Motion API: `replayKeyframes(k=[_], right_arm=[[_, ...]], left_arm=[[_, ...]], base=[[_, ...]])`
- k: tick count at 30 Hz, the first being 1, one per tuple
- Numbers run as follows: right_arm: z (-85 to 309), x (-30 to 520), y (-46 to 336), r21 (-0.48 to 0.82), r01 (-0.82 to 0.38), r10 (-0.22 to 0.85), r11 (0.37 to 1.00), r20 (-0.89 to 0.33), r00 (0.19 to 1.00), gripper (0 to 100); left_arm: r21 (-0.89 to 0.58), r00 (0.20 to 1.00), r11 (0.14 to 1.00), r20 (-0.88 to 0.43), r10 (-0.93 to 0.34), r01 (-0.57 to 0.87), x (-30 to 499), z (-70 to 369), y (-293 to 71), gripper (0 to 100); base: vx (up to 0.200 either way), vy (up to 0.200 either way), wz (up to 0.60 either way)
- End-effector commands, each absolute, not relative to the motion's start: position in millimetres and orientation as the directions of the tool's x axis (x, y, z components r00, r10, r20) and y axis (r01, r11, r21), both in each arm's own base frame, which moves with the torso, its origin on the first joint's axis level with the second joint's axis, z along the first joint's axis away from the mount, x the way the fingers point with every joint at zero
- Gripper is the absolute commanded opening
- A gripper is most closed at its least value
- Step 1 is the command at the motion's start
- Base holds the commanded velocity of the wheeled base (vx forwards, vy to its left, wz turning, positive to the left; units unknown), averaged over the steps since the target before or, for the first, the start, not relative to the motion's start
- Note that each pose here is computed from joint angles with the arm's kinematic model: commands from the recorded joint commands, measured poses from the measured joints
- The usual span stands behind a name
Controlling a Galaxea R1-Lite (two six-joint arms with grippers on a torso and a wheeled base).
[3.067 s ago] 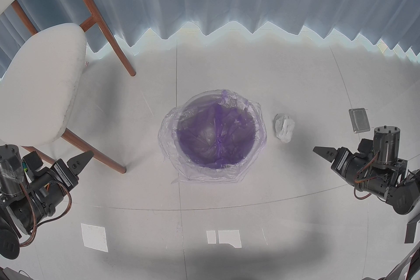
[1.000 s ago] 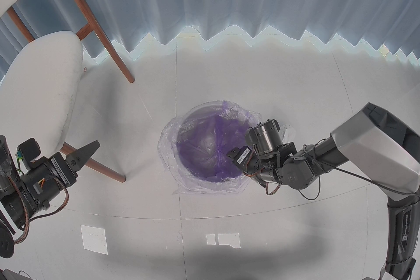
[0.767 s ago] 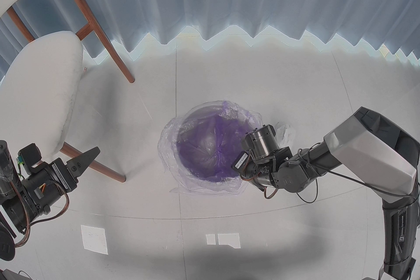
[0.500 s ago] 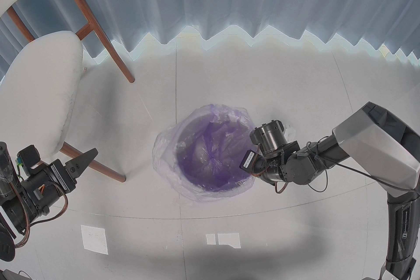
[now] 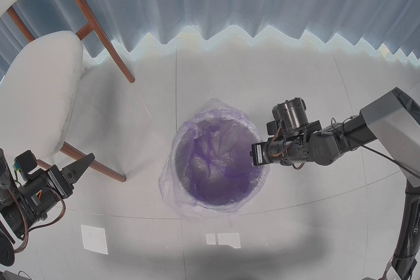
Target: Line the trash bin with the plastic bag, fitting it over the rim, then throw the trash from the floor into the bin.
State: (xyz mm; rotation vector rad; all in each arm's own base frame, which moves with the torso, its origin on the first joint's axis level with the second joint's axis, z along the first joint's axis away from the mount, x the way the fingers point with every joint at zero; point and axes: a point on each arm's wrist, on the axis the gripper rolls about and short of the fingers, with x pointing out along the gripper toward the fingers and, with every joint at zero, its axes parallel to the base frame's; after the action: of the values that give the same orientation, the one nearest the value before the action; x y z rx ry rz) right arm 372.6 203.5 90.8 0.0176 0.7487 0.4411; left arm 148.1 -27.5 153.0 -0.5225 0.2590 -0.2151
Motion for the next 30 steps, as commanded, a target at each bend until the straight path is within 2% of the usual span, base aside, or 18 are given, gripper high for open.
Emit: replayKeyframes(k=[1,5,11,16,17,18,19,23,30], right_arm=[[97,374,196,0.107,-0.552,0.491,0.827,-0.617,0.615,0],[91,379,200,0.094,-0.614,0.543,0.784,-0.583,0.605,0],[85,391,208,-0.019,-0.716,0.590,0.698,-0.551,0.590,0],[73,406,196,-0.185,-0.798,0.614,0.573,-0.548,0.568,0],[73,406,196,-0.185,-0.798,0.614,0.573,-0.548,0.568,0],[68,413,191,-0.251,-0.821,0.627,0.512,-0.544,0.557,0],[65,415,188,-0.271,-0.826,0.627,0.495,-0.546,0.555,0],[59,418,188,-0.281,-0.839,0.640,0.466,-0.547,0.539,0],[55,429,199,-0.298,-0.839,0.653,0.454,-0.530,0.542,0]], left_arm=[[-0.504,0.954,0.854,-0.174,-0.245,0.127,142,153,-23,100],[-0.484,0.955,0.866,-0.173,-0.239,0.129,142,153,-22,100],[-0.481,0.956,0.867,-0.171,-0.240,0.131,143,154,-22,100],[-0.484,0.955,0.865,-0.173,-0.241,0.131,143,154,-22,100],[-0.484,0.955,0.865,-0.173,-0.241,0.131,143,154,-22,100],[-0.484,0.955,0.865,-0.173,-0.241,0.131,143,154,-22,100],[-0.484,0.954,0.865,-0.174,-0.242,0.131,143,153,-22,100],[-0.484,0.954,0.865,-0.179,-0.242,0.129,143,153,-22,100],[-0.484,0.953,0.865,-0.182,-0.244,0.129,144,152,-22,100]], base=[[0.000,0.000,0.00],[0.000,0.000,0.00],[0.000,0.000,0.00],[0.000,0.000,0.00],[0.000,0.000,0.00],[0.000,0.000,0.00],[0.000,0.000,0.00],[0.000,0.000,0.00],[0.000,0.000,0.00]])
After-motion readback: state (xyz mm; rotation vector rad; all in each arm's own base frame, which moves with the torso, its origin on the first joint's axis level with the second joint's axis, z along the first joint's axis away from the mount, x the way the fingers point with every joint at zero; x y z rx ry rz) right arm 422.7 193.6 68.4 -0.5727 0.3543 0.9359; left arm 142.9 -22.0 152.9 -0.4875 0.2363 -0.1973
